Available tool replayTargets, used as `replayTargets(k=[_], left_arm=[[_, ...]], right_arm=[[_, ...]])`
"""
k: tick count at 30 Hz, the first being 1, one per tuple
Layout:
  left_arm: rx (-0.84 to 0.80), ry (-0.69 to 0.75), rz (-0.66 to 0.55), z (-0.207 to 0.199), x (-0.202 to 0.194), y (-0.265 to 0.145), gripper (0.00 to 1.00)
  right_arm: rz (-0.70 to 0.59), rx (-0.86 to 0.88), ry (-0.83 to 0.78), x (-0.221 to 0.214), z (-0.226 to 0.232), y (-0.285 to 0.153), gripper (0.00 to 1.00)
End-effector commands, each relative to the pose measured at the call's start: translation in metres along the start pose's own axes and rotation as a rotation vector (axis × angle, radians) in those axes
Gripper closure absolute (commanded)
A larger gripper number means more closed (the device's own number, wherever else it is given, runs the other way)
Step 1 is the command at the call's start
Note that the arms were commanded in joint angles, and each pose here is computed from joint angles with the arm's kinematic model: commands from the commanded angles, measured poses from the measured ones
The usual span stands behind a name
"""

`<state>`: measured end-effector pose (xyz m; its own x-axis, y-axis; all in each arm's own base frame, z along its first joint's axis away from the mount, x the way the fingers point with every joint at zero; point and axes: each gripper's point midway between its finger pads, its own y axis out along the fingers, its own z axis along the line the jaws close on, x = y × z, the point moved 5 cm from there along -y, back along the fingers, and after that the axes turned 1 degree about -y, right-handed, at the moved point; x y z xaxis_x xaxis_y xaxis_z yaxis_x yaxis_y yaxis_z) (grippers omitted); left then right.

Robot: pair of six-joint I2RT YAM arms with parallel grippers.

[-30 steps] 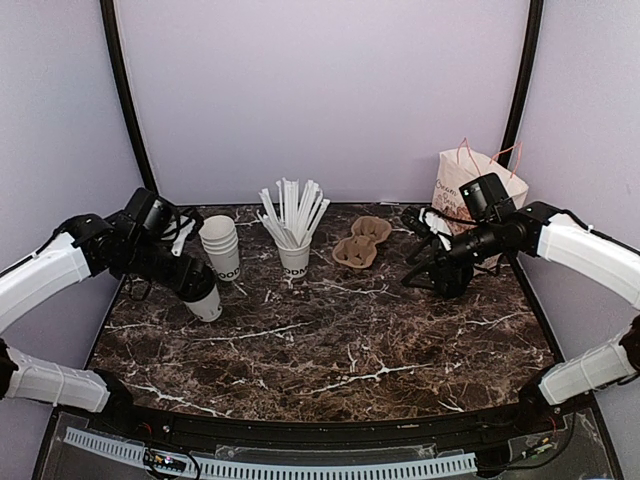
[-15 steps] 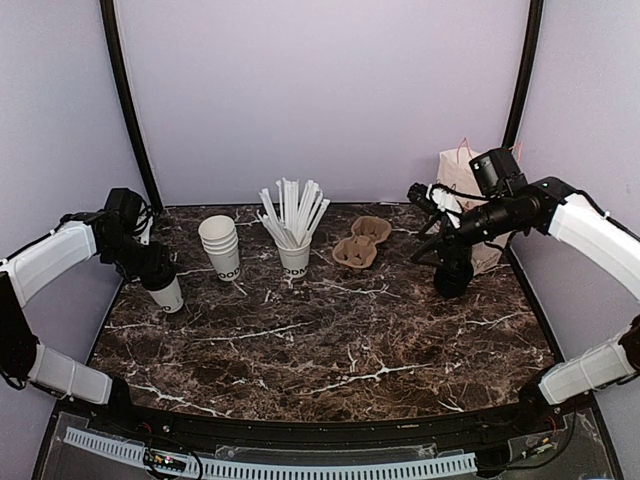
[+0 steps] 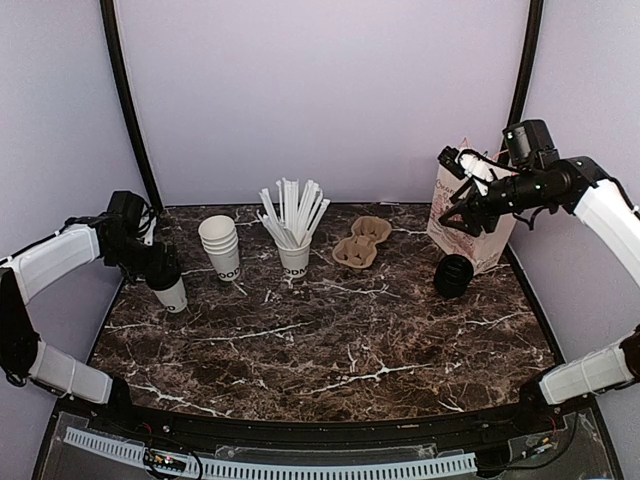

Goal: Pack the takeout coffee

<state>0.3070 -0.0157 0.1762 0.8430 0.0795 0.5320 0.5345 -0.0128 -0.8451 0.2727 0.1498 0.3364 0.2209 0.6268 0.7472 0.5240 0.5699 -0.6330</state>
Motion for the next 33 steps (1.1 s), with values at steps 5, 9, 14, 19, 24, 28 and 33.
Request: replayTargets(k=[5,9,14,19,24,28,33], left_arm=[[-0.056,-0.028,-0.155,-0.004,0.018,-0.052,0.05],[-0.231,0.034,-0.37,-0.024,0.032,-0.108,0.06],[-0.462,0.083,-0.437,-0.05,0.03,-0.132,0.09],[-0.444,0.046,-0.436,-0.048,0.037,-0.122,0.02],[-0.163,-0.074,-0.385,-0.015,0.046,-0.108,0.01],[-0.216,-0.071,-0.4,-0.021,0.05,-0.113,0.04],[-0.401,-0.036,-0.426,-0.042,0.046,-0.125,0.13]], right_arm=[[-0.131,-0.076,0.145,0.008,-0.023,-0.051,0.37],[-0.166,-0.144,0.245,-0.005,-0.042,-0.064,0.38],[-0.221,-0.307,0.371,-0.016,-0.075,-0.093,0.38],[-0.259,-0.491,0.394,-0.008,-0.1,-0.129,0.37],[-0.195,-0.638,0.467,-0.006,-0.146,-0.135,0.36],[-0.13,-0.711,0.532,-0.016,-0.192,-0.13,0.38],[-0.008,-0.657,0.562,-0.037,-0.236,-0.104,0.42]])
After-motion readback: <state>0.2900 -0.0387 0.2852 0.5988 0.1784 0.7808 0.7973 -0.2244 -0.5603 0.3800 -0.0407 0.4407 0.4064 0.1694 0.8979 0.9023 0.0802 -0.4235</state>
